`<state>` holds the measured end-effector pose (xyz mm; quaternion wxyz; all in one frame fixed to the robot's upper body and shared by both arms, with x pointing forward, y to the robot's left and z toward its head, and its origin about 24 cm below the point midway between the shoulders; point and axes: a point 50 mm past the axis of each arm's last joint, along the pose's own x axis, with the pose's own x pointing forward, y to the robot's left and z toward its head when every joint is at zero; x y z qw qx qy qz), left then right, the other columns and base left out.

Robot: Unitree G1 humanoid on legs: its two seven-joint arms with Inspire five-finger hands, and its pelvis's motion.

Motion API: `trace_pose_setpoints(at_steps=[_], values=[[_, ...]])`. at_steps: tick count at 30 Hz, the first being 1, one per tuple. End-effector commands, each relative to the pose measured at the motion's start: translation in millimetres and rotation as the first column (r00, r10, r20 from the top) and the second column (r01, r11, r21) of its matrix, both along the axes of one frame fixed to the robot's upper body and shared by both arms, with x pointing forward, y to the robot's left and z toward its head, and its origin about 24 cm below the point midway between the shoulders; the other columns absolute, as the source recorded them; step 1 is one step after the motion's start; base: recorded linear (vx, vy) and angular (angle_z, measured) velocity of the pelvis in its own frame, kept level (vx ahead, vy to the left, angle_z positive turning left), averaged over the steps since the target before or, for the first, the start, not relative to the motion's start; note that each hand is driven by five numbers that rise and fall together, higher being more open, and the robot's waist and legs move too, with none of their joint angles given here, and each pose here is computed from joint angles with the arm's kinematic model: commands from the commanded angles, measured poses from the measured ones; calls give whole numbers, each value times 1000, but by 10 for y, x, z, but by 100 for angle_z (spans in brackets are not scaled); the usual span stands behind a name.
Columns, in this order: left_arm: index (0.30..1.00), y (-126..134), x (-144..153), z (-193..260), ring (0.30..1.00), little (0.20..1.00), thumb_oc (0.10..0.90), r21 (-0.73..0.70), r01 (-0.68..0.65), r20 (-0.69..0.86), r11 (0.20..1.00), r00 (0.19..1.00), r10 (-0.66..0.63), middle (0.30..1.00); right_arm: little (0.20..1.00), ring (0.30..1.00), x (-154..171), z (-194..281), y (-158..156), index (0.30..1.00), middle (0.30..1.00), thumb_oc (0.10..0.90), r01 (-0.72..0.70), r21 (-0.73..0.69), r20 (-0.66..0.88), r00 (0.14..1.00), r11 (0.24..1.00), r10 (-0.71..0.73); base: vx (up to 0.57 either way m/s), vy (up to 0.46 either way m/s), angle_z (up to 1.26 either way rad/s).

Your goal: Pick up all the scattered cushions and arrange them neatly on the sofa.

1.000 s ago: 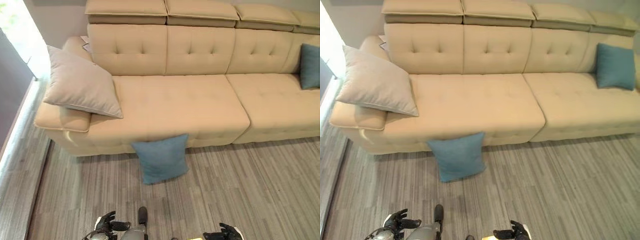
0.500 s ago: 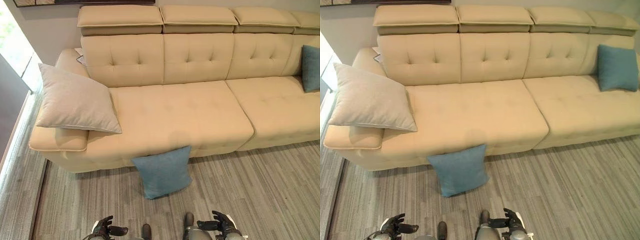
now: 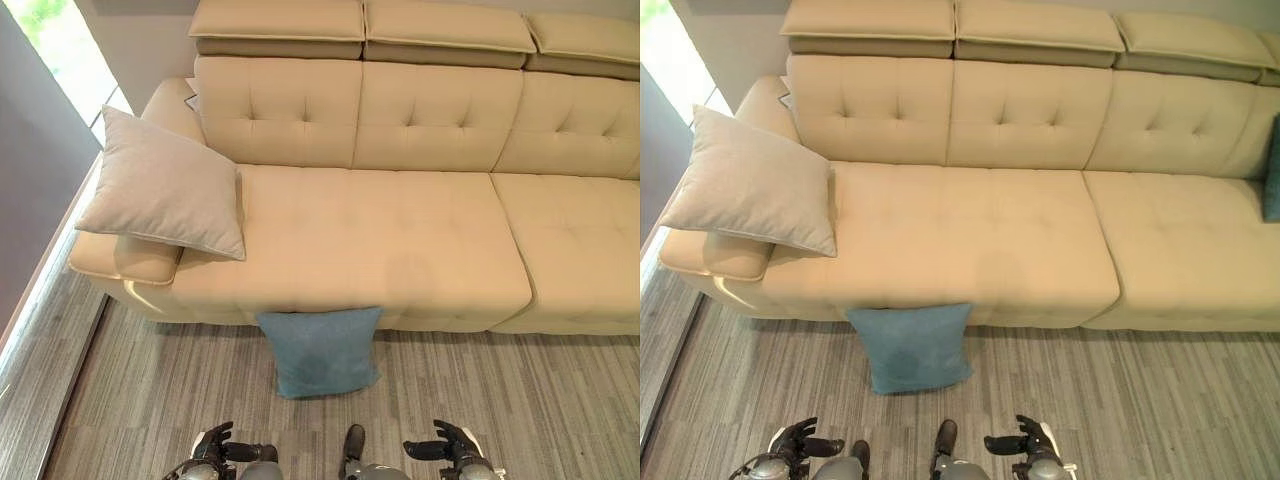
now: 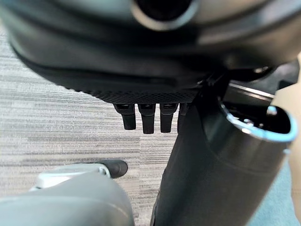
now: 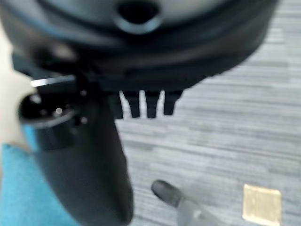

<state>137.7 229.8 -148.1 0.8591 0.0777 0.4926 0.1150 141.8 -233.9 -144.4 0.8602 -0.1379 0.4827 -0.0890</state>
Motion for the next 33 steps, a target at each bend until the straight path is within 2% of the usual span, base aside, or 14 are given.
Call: trace_pose_setpoints(at_steps=[1,8,13,16,27,31,33], values=[[900,-32,2,0,900,900,800,17,40,14,999,999,-41,900,900,900,-4,58,-174,900,900,800,29,-43,35,999,999,-27,165,-22,38],[900,93,-198,-40,900,900,800,32,11,-47,999,999,-10,900,900,900,-107,-10,-79,900,900,800,3,-34,-11,1000,999,-3,161,75,-2],[900,183,-218,-21,900,900,800,49,-11,-46,999,999,14,900,900,900,-111,-27,-24,900,900,800,-29,-26,-27,999,999,28,90,123,-20],[900,258,-142,27,900,900,800,72,-5,-20,997,1000,6,900,900,900,1,8,15,900,900,800,-39,-13,11,999,999,39,19,96,-18],[900,263,-31,66,900,900,800,90,0,12,996,1000,-1,900,900,900,93,40,18,900,900,800,-43,-19,32,999,999,44,23,-46,27],[900,235,154,136,900,900,800,76,-39,94,996,995,32,900,900,900,269,128,13,900,900,800,-39,-19,105,994,999,41,-99,-100,19],[900,208,409,263,900,900,800,44,-94,215,995,973,83,900,900,900,494,259,19,900,900,800,-34,-24,202,979,999,38,-217,-155,22]])
